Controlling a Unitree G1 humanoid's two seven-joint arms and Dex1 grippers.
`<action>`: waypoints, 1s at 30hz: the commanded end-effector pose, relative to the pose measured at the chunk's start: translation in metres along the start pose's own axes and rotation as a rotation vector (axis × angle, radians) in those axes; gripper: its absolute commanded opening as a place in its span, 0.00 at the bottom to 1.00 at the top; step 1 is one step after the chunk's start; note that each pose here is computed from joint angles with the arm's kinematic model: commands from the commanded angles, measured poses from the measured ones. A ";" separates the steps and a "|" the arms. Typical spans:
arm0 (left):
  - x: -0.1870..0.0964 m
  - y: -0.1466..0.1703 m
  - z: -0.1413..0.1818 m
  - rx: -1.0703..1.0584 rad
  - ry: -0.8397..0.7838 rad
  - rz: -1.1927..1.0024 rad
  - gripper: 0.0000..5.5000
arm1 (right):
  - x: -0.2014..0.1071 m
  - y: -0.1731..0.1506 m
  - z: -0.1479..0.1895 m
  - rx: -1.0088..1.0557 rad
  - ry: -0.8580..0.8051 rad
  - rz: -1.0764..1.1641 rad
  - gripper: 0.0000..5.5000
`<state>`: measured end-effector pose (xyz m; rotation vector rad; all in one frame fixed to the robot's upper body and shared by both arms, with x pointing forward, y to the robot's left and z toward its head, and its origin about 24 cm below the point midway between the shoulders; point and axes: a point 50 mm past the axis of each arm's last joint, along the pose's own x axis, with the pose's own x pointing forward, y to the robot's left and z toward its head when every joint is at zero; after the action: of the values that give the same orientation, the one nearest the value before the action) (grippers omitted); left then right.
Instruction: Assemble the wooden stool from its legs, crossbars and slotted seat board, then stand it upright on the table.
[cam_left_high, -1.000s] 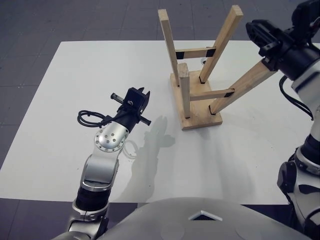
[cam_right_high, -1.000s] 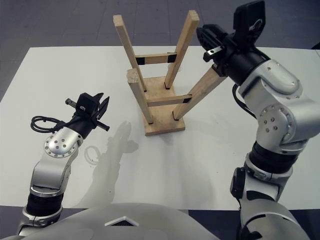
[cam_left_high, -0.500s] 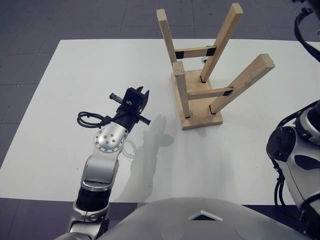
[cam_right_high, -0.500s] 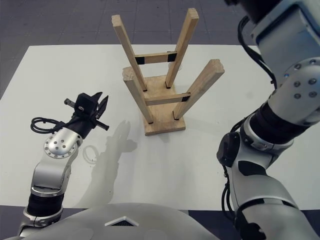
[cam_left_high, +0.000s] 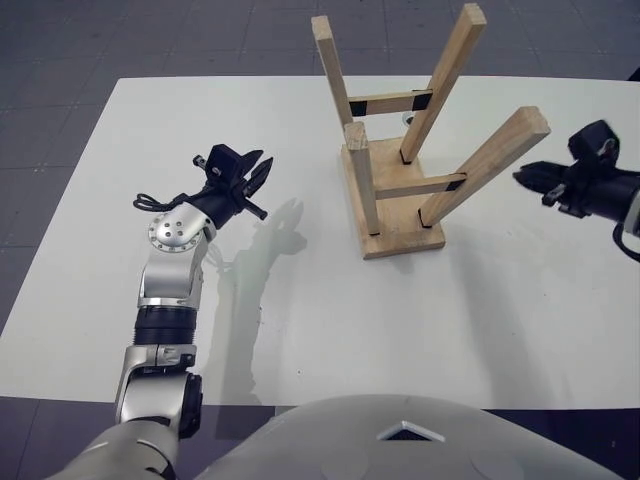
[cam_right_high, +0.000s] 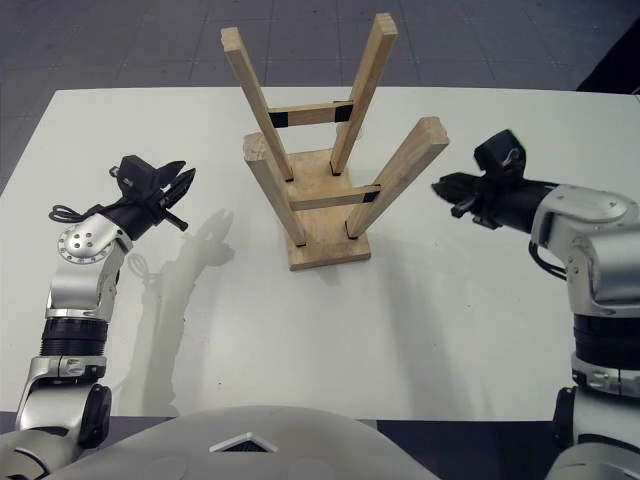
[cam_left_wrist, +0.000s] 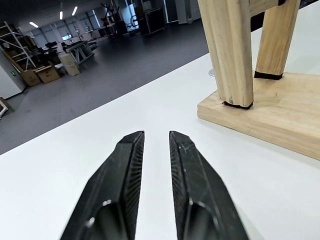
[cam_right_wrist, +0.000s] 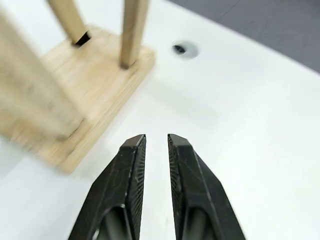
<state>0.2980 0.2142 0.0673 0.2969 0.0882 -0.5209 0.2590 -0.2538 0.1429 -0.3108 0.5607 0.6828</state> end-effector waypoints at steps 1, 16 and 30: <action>0.017 0.007 -0.005 0.050 0.050 -0.017 0.17 | -0.003 0.026 0.000 -0.047 0.060 0.228 0.15; 0.035 -0.029 0.001 0.066 0.004 -0.089 0.17 | 0.055 0.086 -0.016 0.011 0.026 0.387 0.15; 0.031 -0.033 0.002 0.069 0.011 -0.089 0.17 | 0.085 0.060 -0.047 -0.118 0.170 0.325 0.15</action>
<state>0.3100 0.1691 0.0559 0.3444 0.0866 -0.6203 0.2603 -0.1670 0.0661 -0.3463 0.6174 1.0635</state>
